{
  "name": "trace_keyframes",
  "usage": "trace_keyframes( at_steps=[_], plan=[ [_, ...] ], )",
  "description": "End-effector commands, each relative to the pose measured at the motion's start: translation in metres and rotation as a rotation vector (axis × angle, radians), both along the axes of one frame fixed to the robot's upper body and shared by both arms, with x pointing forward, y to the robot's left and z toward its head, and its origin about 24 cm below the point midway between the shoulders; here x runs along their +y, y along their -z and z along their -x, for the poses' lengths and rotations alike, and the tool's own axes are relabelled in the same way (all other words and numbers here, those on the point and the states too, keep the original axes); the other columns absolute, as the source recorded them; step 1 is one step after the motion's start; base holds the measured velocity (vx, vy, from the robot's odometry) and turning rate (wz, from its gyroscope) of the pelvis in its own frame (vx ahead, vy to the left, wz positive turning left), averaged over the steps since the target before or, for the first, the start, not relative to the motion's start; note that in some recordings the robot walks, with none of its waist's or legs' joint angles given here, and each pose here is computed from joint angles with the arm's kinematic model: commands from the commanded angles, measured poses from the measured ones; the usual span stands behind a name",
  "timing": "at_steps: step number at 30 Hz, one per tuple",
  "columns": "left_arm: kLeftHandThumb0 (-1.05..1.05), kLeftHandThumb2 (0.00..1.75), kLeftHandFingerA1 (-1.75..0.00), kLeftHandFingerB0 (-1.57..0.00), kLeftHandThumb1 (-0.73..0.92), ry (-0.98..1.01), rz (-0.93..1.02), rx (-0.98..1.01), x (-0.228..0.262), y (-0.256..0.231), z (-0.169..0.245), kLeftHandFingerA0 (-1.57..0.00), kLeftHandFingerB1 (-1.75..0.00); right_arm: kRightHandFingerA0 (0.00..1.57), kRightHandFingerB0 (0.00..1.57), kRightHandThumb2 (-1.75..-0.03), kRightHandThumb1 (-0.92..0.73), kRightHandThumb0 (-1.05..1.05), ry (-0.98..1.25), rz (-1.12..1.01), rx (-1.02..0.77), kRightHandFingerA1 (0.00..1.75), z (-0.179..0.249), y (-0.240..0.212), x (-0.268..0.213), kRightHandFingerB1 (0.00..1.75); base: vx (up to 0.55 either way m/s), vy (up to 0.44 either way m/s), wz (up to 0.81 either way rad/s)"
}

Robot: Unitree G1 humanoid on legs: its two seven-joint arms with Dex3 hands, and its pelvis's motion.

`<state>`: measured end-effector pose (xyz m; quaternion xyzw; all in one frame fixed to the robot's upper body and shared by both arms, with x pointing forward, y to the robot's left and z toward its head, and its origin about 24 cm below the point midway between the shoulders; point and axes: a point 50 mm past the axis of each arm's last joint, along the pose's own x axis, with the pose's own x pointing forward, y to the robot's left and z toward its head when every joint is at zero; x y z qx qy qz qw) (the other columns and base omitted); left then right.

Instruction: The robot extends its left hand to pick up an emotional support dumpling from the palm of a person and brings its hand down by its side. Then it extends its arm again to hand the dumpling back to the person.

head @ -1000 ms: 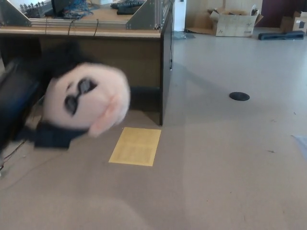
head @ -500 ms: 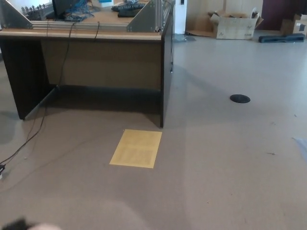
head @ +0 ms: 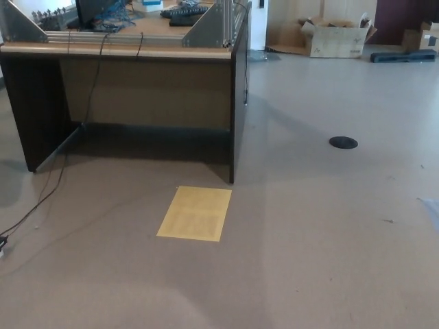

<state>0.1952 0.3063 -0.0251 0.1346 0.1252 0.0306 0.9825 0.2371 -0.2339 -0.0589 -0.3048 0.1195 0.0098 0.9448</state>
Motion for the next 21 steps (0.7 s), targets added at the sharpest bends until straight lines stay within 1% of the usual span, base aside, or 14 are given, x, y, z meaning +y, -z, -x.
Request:
trace_keyframes(
  at_steps=[1,5,6,7,21],
  plan=[
    [-0.04,0.71,-1.54,-0.8,0.81,-0.018,-0.119,-0.15,0.0115,-0.0174,-0.0046,-0.9,-1.04,0.78,0.6,-0.59,-0.63,-0.3,0.05,0.011,-0.054,0.58,-0.0003,-0.007,-0.0133,0.45,0.0,0.0,0.0],
    [-0.04,0.71,-1.54,-0.79,0.81,-0.016,-0.129,-0.159,0.0113,-0.0179,-0.0062,-0.89,-1.04,0.79,0.6,-0.59,-0.63,-0.29,0.05,0.01,-0.06,0.59,-0.0032,-0.0087,-0.0127,0.45,0.0,0.0,0.0],
    [-0.04,0.69,-1.54,-0.78,0.81,-0.017,-0.119,-0.164,0.0119,-0.0178,-0.0059,-0.88,-1.03,0.78,0.6,-0.59,-0.63,-0.29,0.053,0.005,-0.057,0.58,-0.0037,-0.0085,-0.0123,0.45,0.0,0.0,0.0],
    [-0.03,0.72,-1.52,-0.8,0.82,-0.02,-0.118,-0.167,0.0122,-0.0175,-0.006,-0.9,-1.03,0.78,0.6,-0.59,-0.63,-0.3,0.053,0.005,-0.054,0.57,-0.0042,-0.0086,-0.012,0.44,0.0,0.0,0.0],
    [-0.04,0.7,-1.55,-0.79,0.81,-0.015,-0.146,-0.173,0.0118,-0.0158,-0.0036,-0.89,-1.06,0.8,0.63,-0.59,-0.63,-0.3,0.043,0.022,-0.05,0.54,-0.0039,-0.0084,-0.0122,0.45,0.0,0.0,0.0]
  ],
)
